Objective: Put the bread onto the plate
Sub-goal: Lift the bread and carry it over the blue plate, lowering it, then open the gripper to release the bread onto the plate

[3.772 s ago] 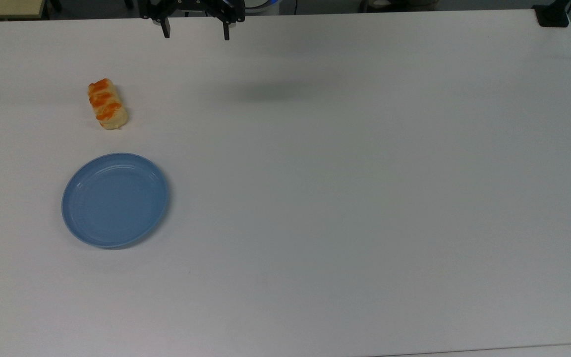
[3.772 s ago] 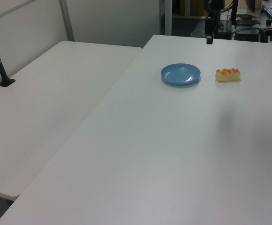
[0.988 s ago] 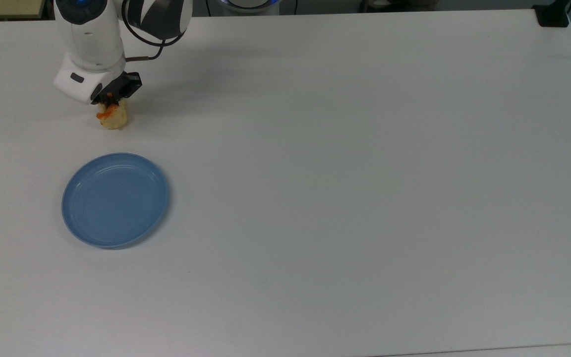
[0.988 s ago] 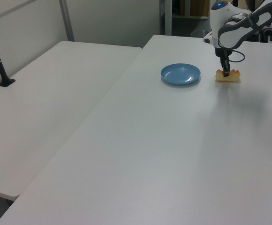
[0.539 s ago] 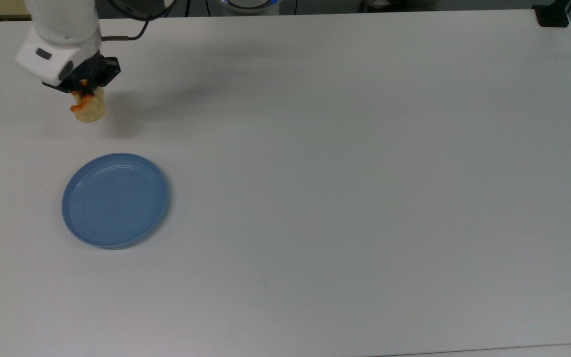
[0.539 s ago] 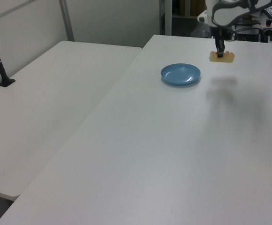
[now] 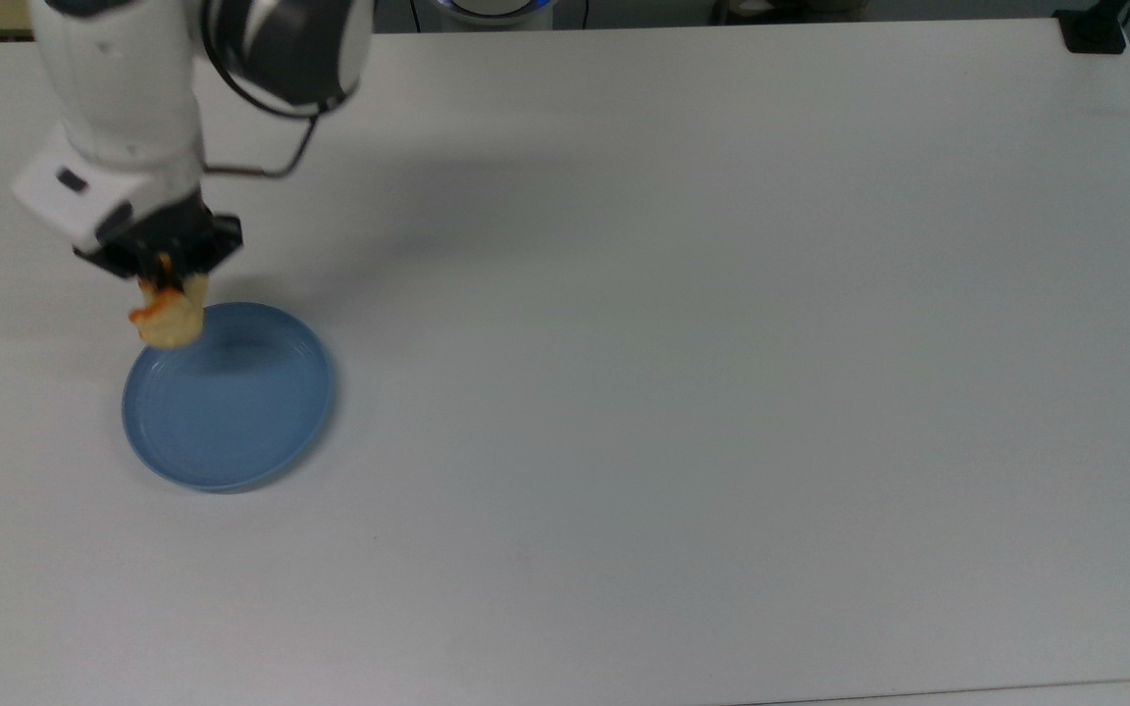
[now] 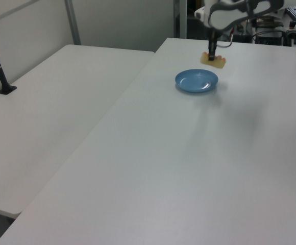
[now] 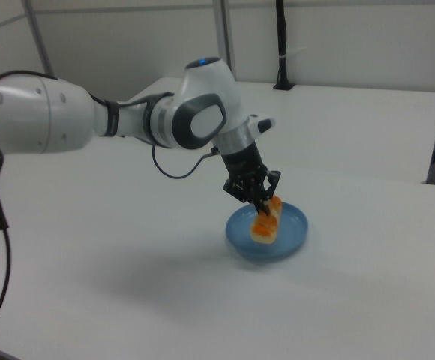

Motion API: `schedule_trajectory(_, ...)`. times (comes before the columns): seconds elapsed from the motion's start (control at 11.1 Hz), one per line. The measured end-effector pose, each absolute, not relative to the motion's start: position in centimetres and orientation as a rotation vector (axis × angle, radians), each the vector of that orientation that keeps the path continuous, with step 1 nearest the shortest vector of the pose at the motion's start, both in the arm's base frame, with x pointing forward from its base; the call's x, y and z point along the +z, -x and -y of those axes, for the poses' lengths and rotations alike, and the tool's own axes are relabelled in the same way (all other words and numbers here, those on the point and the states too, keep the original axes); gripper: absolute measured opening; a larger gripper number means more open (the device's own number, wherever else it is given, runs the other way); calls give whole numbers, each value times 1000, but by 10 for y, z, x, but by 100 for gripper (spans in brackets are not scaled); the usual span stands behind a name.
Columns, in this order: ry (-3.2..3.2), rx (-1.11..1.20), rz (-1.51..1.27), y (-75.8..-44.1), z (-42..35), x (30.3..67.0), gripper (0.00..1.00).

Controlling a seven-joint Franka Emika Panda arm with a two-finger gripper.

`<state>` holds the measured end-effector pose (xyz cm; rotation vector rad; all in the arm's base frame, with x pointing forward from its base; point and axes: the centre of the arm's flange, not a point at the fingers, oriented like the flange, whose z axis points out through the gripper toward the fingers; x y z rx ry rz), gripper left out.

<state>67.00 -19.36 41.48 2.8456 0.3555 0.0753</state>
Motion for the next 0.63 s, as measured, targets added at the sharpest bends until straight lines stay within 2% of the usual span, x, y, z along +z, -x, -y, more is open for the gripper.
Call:
schedule_trajectory(0.27, -2828, 95, -277, -699, 172, 356, 12)
schedule_trajectory(0.45, -2821, 154, -206, -708, 167, 347, 15)
schedule_trajectory(0.54, -2820, 172, -183, -709, 166, 347, 22)
schedule_trajectory(0.63, -2819, 179, -180, -710, 166, 349, 35)
